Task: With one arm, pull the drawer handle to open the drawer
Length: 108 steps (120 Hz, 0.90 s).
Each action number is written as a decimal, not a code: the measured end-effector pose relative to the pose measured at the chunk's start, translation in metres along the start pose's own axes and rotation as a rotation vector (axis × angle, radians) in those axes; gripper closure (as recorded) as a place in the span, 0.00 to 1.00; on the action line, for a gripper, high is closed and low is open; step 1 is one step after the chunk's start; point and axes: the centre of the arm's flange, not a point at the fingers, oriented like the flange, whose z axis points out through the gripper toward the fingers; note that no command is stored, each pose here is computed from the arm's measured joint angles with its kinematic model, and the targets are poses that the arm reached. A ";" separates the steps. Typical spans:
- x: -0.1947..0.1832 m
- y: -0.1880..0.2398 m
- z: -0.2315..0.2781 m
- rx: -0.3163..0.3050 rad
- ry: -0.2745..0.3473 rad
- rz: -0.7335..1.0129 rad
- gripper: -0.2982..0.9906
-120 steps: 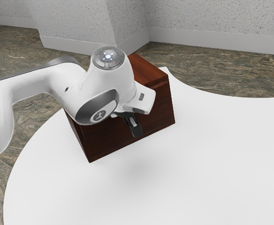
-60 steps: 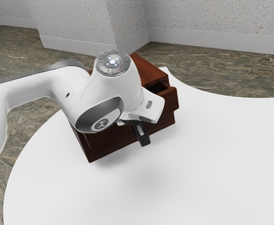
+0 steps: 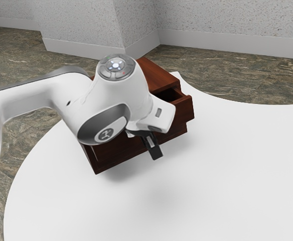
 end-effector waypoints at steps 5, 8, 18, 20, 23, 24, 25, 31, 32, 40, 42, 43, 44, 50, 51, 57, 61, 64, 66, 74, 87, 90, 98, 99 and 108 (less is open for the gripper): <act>-0.001 -0.001 0.000 -0.003 0.000 -0.005 0.24; -0.002 -0.001 -0.001 -0.004 0.000 -0.007 0.24; -0.005 0.000 -0.002 -0.008 0.002 -0.010 0.24; -0.005 0.001 -0.003 -0.008 0.002 -0.010 0.24; -0.005 0.002 -0.003 -0.009 0.002 -0.010 0.24; -0.005 0.002 -0.003 -0.009 0.002 -0.010 0.24; -0.005 0.002 -0.003 -0.010 0.002 -0.009 0.24; -0.004 0.004 -0.004 -0.011 0.004 -0.008 0.24; -0.004 0.005 -0.004 -0.011 0.005 -0.007 0.24; -0.002 0.010 -0.008 -0.013 0.010 0.000 0.24; -0.001 0.012 -0.009 -0.013 0.012 0.002 0.24; -0.001 0.013 -0.009 -0.013 0.013 0.003 0.25; -0.001 0.014 -0.010 -0.014 0.014 0.005 0.25; 0.001 0.020 -0.013 -0.016 0.019 0.014 0.25; 0.002 0.022 -0.014 -0.016 0.020 0.016 0.25; 0.005 0.031 -0.017 -0.019 0.026 0.031 0.24; 0.007 0.037 -0.020 -0.023 0.031 0.041 0.23; 0.009 0.043 -0.022 -0.027 0.035 0.048 0.23; 0.011 0.046 -0.023 -0.030 0.038 0.053 0.23; 0.015 0.058 -0.027 -0.043 0.048 0.066 0.23; 0.017 0.071 -0.027 -0.066 0.050 0.077 0.23; 0.017 0.073 -0.027 -0.071 0.051 0.075 0.23; 0.017 0.073 -0.028 -0.084 0.054 0.064 0.24; 0.017 0.072 -0.028 -0.086 0.054 0.062 0.24; 0.015 0.069 -0.031 -0.105 0.061 0.038 0.25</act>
